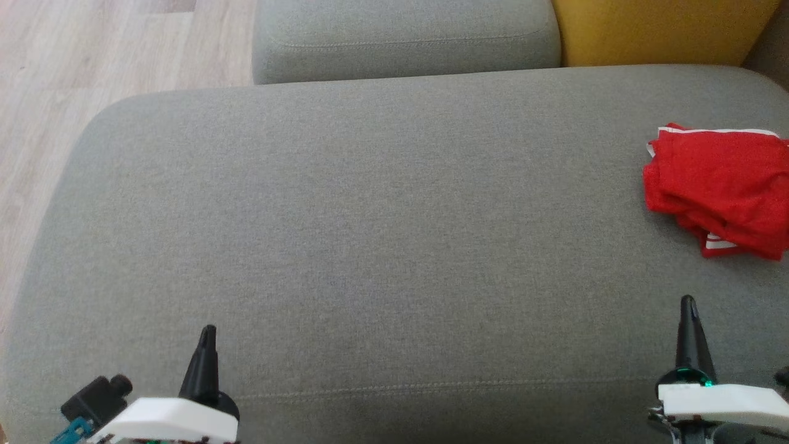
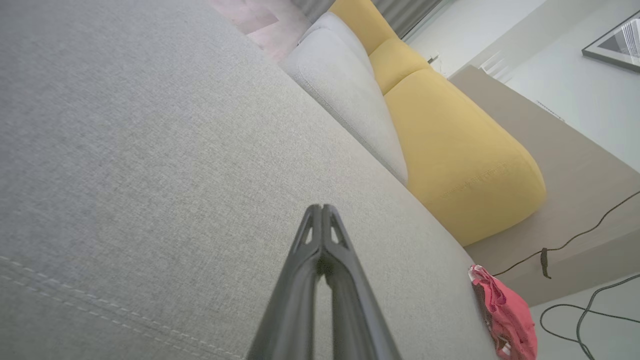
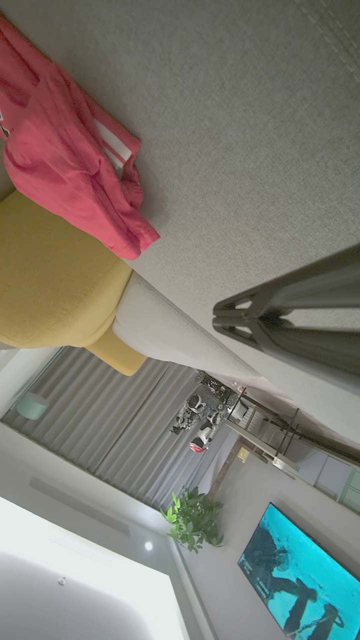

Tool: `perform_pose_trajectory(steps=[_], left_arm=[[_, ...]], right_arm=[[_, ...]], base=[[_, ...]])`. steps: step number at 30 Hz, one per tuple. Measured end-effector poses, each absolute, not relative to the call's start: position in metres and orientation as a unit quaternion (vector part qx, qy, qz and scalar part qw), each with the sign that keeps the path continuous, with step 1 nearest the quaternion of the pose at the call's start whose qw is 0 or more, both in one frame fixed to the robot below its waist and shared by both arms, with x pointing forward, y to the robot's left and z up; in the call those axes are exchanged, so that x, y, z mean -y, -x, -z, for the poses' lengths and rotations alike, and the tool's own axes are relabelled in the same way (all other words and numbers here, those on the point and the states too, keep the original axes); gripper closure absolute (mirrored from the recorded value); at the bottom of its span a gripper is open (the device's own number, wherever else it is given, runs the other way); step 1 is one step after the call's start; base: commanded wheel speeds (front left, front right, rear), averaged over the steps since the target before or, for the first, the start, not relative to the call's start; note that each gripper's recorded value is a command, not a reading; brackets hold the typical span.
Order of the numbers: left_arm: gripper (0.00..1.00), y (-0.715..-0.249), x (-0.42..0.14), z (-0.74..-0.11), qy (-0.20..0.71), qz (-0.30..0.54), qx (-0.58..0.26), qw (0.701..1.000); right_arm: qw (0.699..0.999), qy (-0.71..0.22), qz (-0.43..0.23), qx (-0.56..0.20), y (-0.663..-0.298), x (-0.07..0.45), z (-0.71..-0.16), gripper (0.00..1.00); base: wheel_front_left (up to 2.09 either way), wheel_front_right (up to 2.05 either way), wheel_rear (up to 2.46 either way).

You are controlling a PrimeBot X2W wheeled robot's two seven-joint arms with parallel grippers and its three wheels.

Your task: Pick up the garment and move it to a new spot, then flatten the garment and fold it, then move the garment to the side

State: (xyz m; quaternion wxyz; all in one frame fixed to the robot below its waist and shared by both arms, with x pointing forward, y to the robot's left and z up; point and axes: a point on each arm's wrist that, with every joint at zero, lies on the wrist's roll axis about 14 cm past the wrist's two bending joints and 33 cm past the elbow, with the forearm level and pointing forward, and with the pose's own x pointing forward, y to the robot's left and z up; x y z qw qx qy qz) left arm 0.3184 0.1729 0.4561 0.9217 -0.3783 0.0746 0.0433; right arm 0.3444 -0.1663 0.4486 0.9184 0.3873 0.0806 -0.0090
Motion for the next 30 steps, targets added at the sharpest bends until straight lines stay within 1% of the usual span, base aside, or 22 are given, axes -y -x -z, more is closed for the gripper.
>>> perform_pose_trajectory(steps=[21,30], left_arm=[[1.00,-0.334,-0.175,-0.457,0.487,-0.043,-0.079,0.869],[1.00,-0.341,-0.179,-0.457,0.534,-0.046,-0.078,0.841]], right_arm=[[0.866,-0.493,0.032,-0.071,-0.354,0.179,-0.455,1.00],[0.838,-0.540,0.041,-0.065,-0.356,0.184,-0.457,1.00]], base=[[0.00,0.00,0.00],[0.00,0.00,0.00]])
